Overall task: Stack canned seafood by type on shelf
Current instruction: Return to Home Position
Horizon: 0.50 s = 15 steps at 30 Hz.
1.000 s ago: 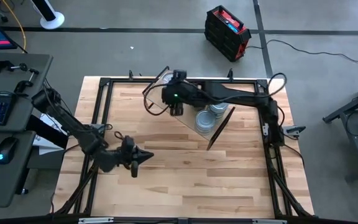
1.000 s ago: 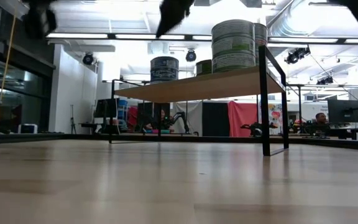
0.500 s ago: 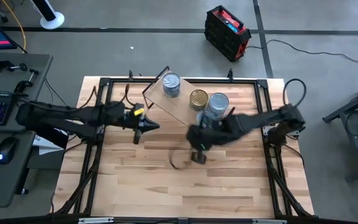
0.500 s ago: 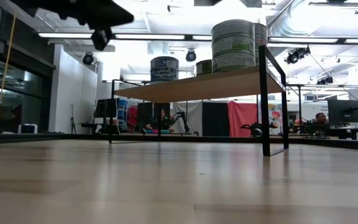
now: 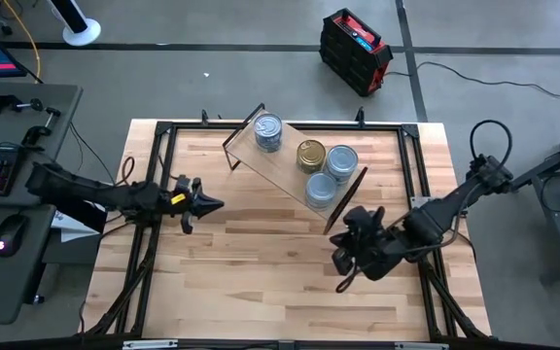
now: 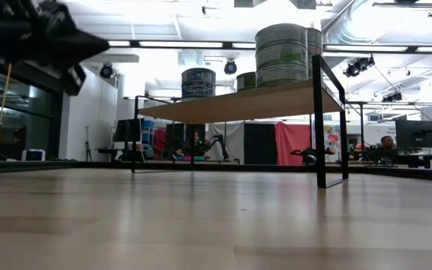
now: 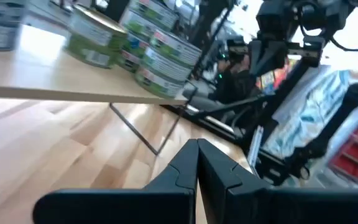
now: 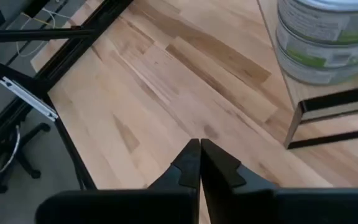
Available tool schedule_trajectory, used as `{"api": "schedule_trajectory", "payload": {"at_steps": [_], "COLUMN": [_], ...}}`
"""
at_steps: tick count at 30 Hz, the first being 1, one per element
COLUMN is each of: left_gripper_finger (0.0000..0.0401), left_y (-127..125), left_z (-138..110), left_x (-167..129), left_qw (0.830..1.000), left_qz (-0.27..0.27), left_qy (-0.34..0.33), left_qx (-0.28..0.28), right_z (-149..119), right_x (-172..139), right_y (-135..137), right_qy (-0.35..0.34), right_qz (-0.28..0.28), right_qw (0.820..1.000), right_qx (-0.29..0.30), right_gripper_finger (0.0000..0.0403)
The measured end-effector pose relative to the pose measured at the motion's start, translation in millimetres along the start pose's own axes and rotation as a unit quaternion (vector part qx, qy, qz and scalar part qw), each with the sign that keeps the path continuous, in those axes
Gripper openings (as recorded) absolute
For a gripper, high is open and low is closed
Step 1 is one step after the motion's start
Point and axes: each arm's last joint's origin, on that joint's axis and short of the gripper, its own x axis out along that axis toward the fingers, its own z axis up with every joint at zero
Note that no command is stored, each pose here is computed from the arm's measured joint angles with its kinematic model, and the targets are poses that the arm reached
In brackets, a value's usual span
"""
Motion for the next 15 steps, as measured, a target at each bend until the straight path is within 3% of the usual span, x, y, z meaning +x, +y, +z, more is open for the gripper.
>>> {"api": "schedule_trajectory", "payload": {"at_steps": [9,12,15], "left_gripper_finger": [0.0,0.0,0.0], "left_y": [21.2,22.0,23.1], "left_z": [-20.5,-20.2,-21.1], "left_x": [-16.2,-17.5,-17.4], "left_qw": [0.999,0.999,0.999], "left_qz": [0.033,0.034,0.039], "left_qy": [0.001,0.001,0.005], "left_qx": [-0.019,-0.028,-0.035], "right_z": [-16.7,-41.0,-53.7], "right_x": [4.6,25.4,50.0], "right_y": [-3.2,-7.5,-15.4], "right_qy": [0.02,0.04,0.022], "right_qz": [0.003,0.048,0.129], "right_qw": [1.0,0.998,0.991], "right_qx": [-0.008,0.006,0.015], "right_gripper_finger": [0.0,0.0,0.0]}}
